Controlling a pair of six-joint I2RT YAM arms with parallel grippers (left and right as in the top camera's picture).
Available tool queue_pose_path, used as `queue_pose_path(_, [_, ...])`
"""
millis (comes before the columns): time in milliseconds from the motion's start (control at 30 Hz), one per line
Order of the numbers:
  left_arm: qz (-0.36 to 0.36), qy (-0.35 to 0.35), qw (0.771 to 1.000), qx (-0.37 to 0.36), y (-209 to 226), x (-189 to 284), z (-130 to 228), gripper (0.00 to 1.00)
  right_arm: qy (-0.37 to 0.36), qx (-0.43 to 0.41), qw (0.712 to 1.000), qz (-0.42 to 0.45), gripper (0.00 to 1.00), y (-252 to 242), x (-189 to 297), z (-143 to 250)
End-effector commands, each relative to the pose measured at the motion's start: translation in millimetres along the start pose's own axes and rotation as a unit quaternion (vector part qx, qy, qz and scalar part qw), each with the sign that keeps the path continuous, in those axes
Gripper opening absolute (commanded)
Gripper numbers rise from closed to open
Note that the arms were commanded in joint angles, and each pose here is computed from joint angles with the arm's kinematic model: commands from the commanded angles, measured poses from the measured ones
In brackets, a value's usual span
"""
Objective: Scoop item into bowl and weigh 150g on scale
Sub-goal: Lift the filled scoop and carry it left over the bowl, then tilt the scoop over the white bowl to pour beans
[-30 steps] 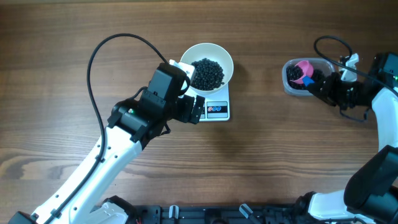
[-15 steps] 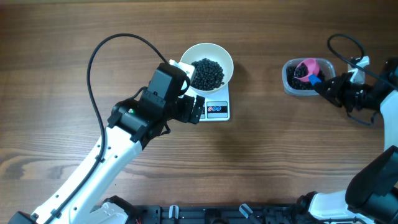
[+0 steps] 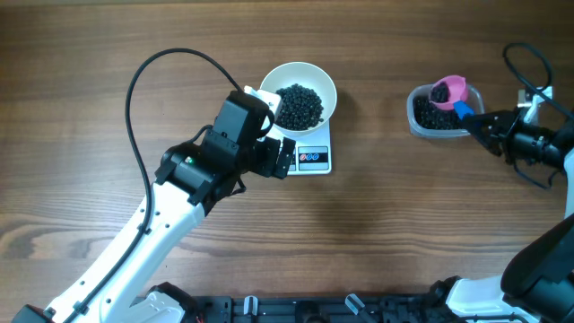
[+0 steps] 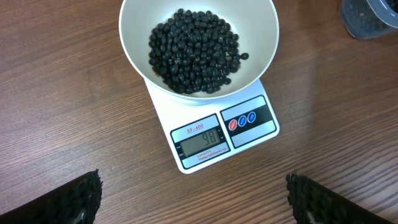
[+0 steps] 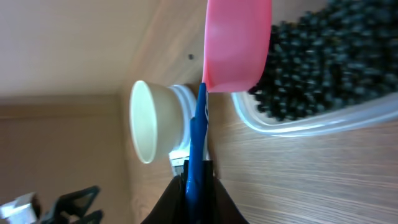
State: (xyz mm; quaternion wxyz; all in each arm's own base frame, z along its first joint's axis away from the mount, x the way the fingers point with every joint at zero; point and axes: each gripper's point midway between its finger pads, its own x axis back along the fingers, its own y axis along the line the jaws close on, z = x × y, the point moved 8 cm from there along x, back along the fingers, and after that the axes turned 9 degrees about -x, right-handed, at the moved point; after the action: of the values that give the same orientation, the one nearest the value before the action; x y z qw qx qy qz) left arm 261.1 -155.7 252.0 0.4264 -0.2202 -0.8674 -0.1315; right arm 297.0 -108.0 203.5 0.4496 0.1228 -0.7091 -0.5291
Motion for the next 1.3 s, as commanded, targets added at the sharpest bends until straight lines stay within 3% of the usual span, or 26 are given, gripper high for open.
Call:
queue_pose_path(0, [0.004, -0.004, 1.0, -0.005, 0, 1, -4, 1.0, 0.017, -0.003, 0.996, -0.091, 0.04, 15, 1, 0])
queue_pose_path(300, [0.004, -0.004, 1.0, -0.005, 0, 1, -4, 1.0, 0.044, -0.003, 0.981, -0.19, 0.04, 35, 2, 6])
queue_pose_path(533, [0.004, -0.004, 1.0, -0.005, 0, 1, -4, 1.0, 0.1, -0.005, 0.975, -0.201, 0.04, 53, -23, 20])
queue_pose_path(867, [0.004, -0.005, 1.0, -0.005, 0, 1, -4, 1.0, 0.193, 0.094, 0.954, -0.208, 0.04, 94, -82, 54])
queue_pose_path(1267, [0.004, -0.004, 1.0, -0.005, 0, 1, -4, 1.0, 0.171, 0.234, 0.95, -0.121, 0.04, 112, -135, 72])
